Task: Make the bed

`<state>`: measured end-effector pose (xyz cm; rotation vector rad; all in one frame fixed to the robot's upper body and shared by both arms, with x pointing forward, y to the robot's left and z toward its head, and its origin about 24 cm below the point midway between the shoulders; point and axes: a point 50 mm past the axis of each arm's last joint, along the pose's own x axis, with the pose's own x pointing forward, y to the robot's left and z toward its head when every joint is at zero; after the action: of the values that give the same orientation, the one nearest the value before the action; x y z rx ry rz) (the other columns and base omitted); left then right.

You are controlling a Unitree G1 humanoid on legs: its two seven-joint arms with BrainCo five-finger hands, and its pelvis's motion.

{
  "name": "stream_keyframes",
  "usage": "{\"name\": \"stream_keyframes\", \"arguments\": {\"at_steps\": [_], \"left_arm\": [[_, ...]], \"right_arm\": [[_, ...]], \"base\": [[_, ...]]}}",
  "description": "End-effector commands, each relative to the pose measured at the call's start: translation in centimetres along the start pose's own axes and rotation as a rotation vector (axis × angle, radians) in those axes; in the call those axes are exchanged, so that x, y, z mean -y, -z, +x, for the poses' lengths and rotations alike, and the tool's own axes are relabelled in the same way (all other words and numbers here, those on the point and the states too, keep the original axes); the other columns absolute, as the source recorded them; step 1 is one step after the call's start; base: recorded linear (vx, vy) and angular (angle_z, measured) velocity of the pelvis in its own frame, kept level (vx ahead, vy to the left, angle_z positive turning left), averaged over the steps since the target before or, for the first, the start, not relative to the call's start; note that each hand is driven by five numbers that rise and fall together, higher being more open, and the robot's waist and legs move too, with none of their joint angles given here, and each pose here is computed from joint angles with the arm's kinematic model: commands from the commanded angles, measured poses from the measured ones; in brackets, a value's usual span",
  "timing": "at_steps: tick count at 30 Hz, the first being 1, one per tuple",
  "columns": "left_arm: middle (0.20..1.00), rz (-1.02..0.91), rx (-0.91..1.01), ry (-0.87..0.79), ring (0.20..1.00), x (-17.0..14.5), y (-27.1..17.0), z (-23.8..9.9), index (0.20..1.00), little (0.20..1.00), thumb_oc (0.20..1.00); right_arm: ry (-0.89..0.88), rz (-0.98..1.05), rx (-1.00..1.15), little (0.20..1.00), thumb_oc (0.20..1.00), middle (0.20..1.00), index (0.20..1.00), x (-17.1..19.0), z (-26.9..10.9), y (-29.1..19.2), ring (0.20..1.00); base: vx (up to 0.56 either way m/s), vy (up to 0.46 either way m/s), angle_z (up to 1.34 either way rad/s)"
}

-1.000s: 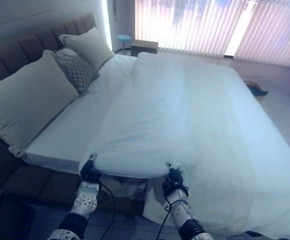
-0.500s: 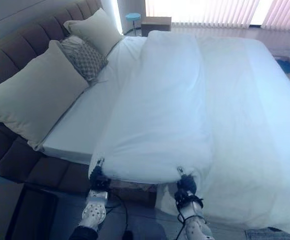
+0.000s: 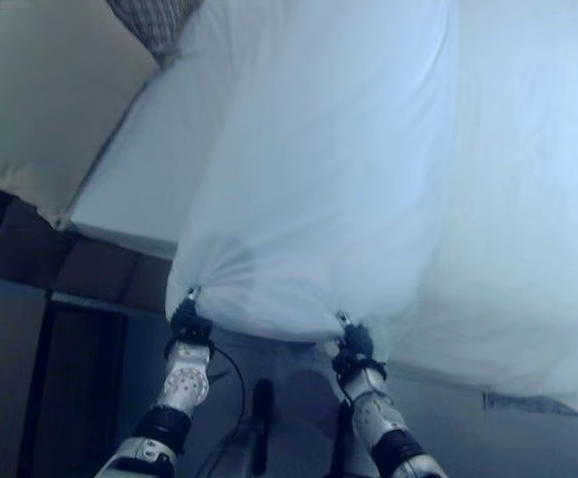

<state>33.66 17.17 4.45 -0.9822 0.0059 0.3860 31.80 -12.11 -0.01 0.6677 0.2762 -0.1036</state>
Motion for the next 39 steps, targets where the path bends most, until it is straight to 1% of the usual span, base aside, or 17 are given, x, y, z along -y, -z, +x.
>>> {"name": "stream_keyframes", "arguments": {"at_steps": [1,3,4,5,6,12,20,24,25,26,29,31,34,35,37,38,39], "left_arm": [[0.2,0.07,0.298,-0.179,0.2,-5.3,-7.5,0.0,0.2,0.2,0.2],[0.2,0.108,0.305,-0.17,0.2,-4.7,-7.9,0.5,0.2,0.2,0.2],[0.2,0.145,0.304,-0.165,0.2,-4.2,-8.0,0.8,0.2,0.2,0.2],[0.2,0.145,0.304,-0.164,0.2,-4.1,-8.1,0.8,0.2,0.2,0.2],[1.0,0.199,0.289,-0.178,1.0,-4.0,-7.9,1.1,1.0,1.0,1.0],[1.0,0.314,0.254,-0.229,1.0,-4.1,-7.0,1.4,1.0,1.0,1.0],[1.0,0.463,0.209,-0.446,1.0,-8.0,-5.8,0.2,1.0,1.0,1.0],[1.0,0.483,0.211,-0.537,1.0,-10.2,-5.7,-0.8,1.0,1.0,1.0],[1.0,0.506,0.196,-0.61,1.0,-11.9,-5.6,-1.7,1.0,1.0,1.0],[1.0,0.506,0.196,-0.611,1.0,-12.0,-5.5,-1.7,1.0,1.0,1.0],[1.0,0.527,0.215,-0.689,1.0,-13.7,-5.9,-2.9,1.0,1.0,1.0],[1.0,0.54,0.231,-0.69,1.0,-13.8,-6.0,-3.2,1.0,1.0,1.0],[1.0,0.591,0.308,-0.617,1.0,-12.7,-7.3,-3.5,1.0,1.0,1.0],[1.0,0.618,0.363,-0.541,1.0,-11.4,-8.2,-3.5,1.0,1.0,1.0],[1.0,0.635,0.399,-0.488,1.0,-10.6,-8.9,-3.5,1.0,1.0,1.0],[1.0,0.63,0.465,-0.349,1.0,-8.5,-10.3,-3.4,1.0,1.0,1.0],[1.0,0.613,0.502,-0.281,1.0,-7.4,-11.2,-3.4,1.0,1.0,1.0]], "right_arm": [[0.032,-0.014,0.008,0.2,0.2,0.2,0.2,0.3,-0.4,0.8,0.2],[0.038,-0.057,0.024,0.2,0.2,0.2,0.2,-0.2,0.2,0.1,0.2],[0.05,-0.093,0.026,0.316,0.316,0.316,0.316,-0.4,0.6,-0.3,0.316],[0.05,-0.093,0.027,0.492,0.492,0.492,0.492,-0.4,0.6,-0.3,0.492],[0.072,-0.141,0.032,1.0,1.0,1.0,1.0,-0.4,1.0,-0.8,1.0],[0.152,-0.19,0.01,1.0,1.0,1.0,1.0,0.3,1.5,-0.9,1.0],[0.396,-0.183,-0.093,1.0,1.0,1.0,1.0,5.4,0.1,1.2,1.0],[0.593,-0.084,-0.127,1.0,1.0,1.0,1.0,9.5,-1.8,2.4,1.0],[0.693,-0.002,-0.102,1.0,1.0,1.0,1.0,11.3,-2.9,2.5,1.0],[0.694,-0.002,-0.102,1.0,1.0,1.0,1.0,11.4,-2.9,2.6,1.0],[0.848,0.153,-0.025,1.0,1.0,1.0,1.0,13.7,-4.4,2.0,1.0],[0.881,0.179,0.004,1.0,1.0,1.0,1.0,14.2,-4.7,1.7,1.0],[0.919,0.226,0.153,1.0,1.0,1.0,1.0,14.8,-4.7,-1.4,1.0],[0.876,0.14,0.254,1.0,1.0,1.0,1.0,14.3,-4.4,-3.9,1.0],[0.834,0.103,0.314,1.0,1.0,1.0,1.0,13.7,-4.2,-5.4,1.0],[0.732,0.009,0.436,1.0,1.0,1.0,1.0,12.6,-4.0,-8.7,1.0],[0.673,-0.048,0.487,1.0,1.0,1.0,1.0,12.0,-4.0,-10.2,1.0]], "base": [[0.08,0.023,0.02],[0.05,0.011,-0.01],[-0.07,0.014,-0.02],[0.11,0.023,-0.01],[0.0,0.0,0.0],[0.05,0.015,-0.01],[0.03,0.001,0.01],[0.0,-0.015,-0.03],[0.03,-0.006,-0.08],[0.03,-0.011,-0.07],[0.03,-0.017,-0.07],[0.02,-0.016,-0.21],[0.03,-0.034,-0.13],[0.03,-0.026,-0.08],[0.03,-0.026,-0.15],[0.04,-0.03,-0.15],[0.03,-0.016,-0.11]]}}
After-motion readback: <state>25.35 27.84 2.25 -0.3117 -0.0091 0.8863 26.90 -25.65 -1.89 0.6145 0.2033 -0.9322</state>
